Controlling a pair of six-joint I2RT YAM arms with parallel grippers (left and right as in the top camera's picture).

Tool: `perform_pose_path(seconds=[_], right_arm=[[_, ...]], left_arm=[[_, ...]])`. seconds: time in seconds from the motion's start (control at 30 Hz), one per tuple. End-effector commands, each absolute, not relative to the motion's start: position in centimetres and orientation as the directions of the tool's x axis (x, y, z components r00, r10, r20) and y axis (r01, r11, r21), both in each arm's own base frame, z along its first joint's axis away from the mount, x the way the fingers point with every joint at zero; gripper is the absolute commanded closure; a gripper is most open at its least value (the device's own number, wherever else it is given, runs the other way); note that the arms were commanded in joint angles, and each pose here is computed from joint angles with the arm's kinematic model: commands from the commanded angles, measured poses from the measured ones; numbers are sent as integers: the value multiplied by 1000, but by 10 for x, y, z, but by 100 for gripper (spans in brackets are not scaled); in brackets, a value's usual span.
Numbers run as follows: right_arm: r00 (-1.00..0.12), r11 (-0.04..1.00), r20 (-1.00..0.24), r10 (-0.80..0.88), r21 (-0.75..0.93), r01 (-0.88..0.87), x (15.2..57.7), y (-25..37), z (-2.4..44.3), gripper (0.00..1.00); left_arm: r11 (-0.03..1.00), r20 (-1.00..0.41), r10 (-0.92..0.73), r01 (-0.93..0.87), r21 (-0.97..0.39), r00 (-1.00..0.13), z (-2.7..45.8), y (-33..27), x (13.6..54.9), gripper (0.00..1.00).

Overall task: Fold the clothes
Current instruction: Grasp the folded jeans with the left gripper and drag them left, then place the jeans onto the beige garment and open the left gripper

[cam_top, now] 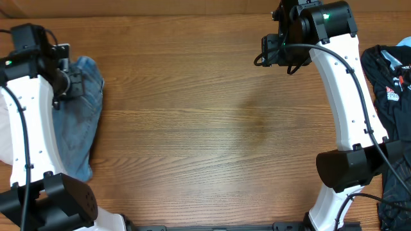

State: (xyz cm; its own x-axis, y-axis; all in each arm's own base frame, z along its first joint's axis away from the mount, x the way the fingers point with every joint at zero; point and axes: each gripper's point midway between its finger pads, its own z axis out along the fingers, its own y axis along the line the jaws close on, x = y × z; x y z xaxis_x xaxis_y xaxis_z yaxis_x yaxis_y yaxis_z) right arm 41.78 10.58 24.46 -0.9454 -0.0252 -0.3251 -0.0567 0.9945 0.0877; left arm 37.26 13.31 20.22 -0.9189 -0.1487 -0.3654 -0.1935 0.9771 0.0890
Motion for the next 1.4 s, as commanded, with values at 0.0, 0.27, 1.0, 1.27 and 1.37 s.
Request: perform_pose_path(seconds=[0.0, 0.27, 1.0, 1.27, 1.37], right_arm=[[-939, 995, -345, -19, 85, -52, 416, 104, 253, 36], [-939, 995, -344, -19, 85, -51, 416, 104, 253, 36], [-940, 995, -339, -20, 83, -51, 415, 104, 252, 36], [-940, 994, -340, 34, 105, -2, 416, 104, 253, 35], [-936, 986, -347, 50, 164, -8, 419, 111, 256, 34]], left_arm=[[973, -430, -88, -170, 155, -898, 223, 150, 376, 96], [966, -455, -65, -171, 196, -888, 217, 177, 387, 96], [746, -577, -542, -666, 4, -611, 191, 312, 372, 0], [846, -550, -493, -519, -122, -674, 210, 240, 393, 0], [893, -544, -440, -412, -181, -715, 219, 192, 407, 0]])
